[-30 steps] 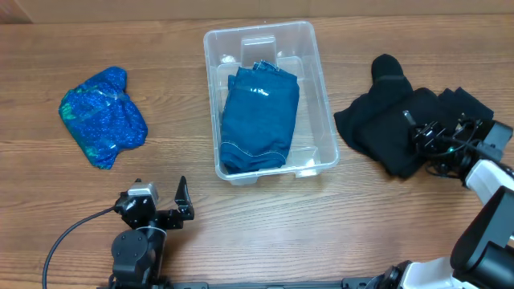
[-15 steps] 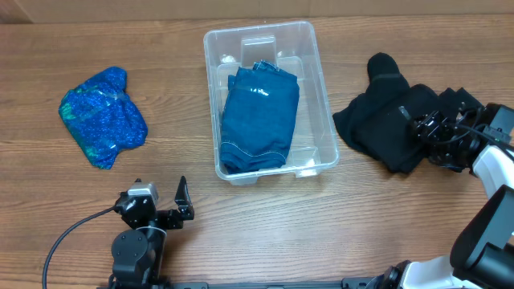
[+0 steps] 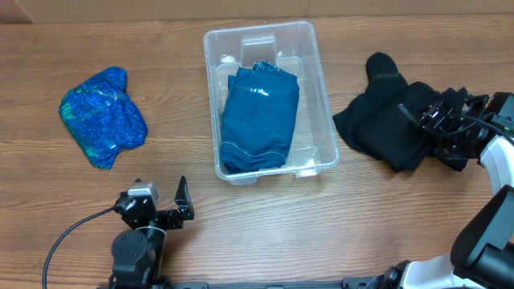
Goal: Pack container
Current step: 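Reach the right gripper to the black clothing and grasp a piece, then carry the black garment with the right gripper into the bin, then release the black garment and pull the right gripper back, then reach the left gripper to the sparkly blue fabric and grasp it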
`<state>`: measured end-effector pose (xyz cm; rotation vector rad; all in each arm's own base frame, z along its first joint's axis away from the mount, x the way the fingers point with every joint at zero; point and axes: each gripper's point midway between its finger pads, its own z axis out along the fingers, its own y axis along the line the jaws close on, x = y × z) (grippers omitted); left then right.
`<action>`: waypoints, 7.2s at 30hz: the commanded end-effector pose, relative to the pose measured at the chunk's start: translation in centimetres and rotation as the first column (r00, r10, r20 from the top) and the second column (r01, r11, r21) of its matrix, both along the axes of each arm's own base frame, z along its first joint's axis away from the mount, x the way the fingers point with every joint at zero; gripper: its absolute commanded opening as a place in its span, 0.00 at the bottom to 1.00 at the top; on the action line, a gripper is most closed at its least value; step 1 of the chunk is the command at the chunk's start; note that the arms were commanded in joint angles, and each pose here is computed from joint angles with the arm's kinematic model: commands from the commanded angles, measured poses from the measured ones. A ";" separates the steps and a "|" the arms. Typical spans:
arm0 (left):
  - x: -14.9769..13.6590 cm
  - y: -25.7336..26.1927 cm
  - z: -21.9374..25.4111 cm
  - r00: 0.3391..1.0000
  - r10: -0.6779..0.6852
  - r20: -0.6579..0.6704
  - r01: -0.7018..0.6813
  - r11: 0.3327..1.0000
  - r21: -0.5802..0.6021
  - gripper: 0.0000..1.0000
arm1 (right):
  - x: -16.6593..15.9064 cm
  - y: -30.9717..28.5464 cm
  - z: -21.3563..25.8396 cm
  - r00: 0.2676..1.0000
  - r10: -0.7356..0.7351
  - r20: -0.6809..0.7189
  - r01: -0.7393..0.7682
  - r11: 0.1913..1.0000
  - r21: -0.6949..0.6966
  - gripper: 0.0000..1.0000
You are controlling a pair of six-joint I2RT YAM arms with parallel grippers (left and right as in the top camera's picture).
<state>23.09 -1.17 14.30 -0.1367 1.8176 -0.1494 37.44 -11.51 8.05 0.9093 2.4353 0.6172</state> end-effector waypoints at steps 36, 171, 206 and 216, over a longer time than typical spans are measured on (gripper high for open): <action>0.0 -0.1 -0.5 1.000 -0.011 -0.005 0.011 1.000 0.016 1.00 | -2.3 4.2 -1.9 0.971 0.112 -0.212 -0.101 0.993 0.062 0.04; 6.5 16.5 0.4 0.892 0.201 -0.406 -0.278 0.950 -0.140 1.00 | -11.4 16.2 18.9 0.881 0.471 -0.043 -0.441 0.785 -0.435 1.00; 16.2 23.1 -10.7 0.875 0.117 -0.470 -0.308 0.883 -0.355 1.00 | -11.4 16.2 18.9 0.881 0.471 -0.043 -0.441 0.785 -0.435 1.00; 18.6 19.9 -13.5 0.884 -0.004 -0.467 -0.209 0.890 -0.405 1.00 | -11.4 16.2 18.9 0.881 0.471 -0.044 -0.442 0.785 -0.434 1.00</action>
